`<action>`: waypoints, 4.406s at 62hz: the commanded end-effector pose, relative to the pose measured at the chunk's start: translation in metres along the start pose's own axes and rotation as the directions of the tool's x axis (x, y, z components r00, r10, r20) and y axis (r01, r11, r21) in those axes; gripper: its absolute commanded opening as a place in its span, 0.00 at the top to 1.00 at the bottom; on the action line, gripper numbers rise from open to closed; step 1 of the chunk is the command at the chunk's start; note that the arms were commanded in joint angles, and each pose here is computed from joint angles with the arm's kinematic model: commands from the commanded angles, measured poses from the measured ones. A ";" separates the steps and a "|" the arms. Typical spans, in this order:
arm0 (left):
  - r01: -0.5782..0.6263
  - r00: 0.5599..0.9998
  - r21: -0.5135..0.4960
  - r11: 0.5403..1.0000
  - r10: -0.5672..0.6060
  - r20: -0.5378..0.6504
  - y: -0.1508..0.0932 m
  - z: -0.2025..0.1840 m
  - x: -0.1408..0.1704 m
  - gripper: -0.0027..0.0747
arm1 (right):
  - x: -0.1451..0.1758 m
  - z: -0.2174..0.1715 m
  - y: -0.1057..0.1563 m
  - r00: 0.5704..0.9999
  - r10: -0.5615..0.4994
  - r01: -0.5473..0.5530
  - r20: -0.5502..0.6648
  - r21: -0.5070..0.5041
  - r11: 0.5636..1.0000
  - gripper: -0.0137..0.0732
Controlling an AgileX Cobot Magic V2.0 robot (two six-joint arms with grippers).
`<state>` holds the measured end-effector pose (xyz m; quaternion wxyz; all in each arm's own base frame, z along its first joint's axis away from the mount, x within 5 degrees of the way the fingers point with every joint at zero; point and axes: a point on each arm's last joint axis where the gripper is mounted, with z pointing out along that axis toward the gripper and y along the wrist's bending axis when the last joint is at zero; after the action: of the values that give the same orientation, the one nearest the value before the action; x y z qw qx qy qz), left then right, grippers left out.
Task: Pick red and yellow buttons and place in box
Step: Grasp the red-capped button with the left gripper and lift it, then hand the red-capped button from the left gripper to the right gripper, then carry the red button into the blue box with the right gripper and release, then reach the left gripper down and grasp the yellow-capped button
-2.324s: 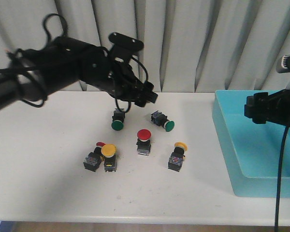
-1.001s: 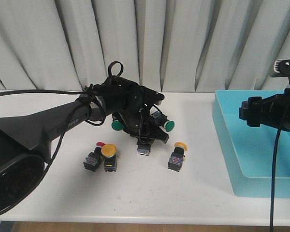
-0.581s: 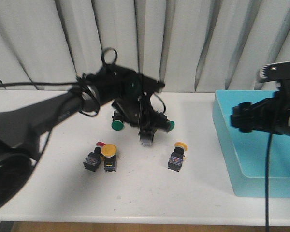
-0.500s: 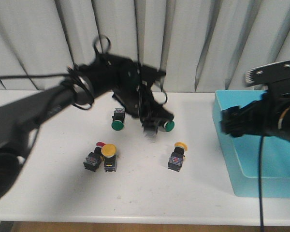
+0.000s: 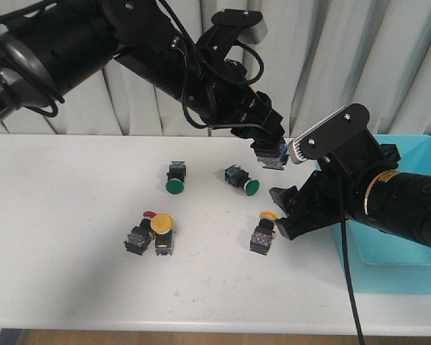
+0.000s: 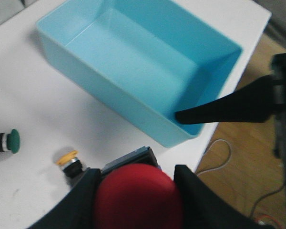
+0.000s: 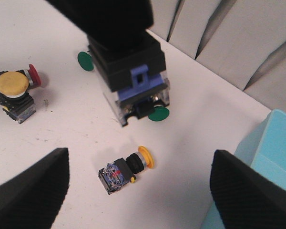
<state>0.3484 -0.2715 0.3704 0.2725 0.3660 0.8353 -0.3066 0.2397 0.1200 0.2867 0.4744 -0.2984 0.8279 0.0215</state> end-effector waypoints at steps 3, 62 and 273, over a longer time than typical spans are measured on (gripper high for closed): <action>0.005 0.994 0.097 0.995 -0.016 0.108 -0.026 -0.032 -0.012 0.98 | -0.022 -0.013 -0.003 0.990 -0.002 0.001 0.144 0.006 1.000 0.18; 0.041 0.991 0.194 0.980 -0.064 0.114 -0.034 -0.031 -0.012 0.91 | -0.027 -0.014 -0.003 0.978 0.031 -0.029 0.204 -0.010 1.000 0.85; -0.054 0.992 -0.644 0.763 0.115 0.053 0.009 -0.108 -0.002 0.37 | -0.081 -0.161 -0.133 0.895 0.314 -0.420 0.316 0.367 0.830 0.17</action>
<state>0.3342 -0.1920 0.4306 0.3979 0.2830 0.8726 0.0103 0.2529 -0.0017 0.4344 0.5434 -0.0106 0.8391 -0.0221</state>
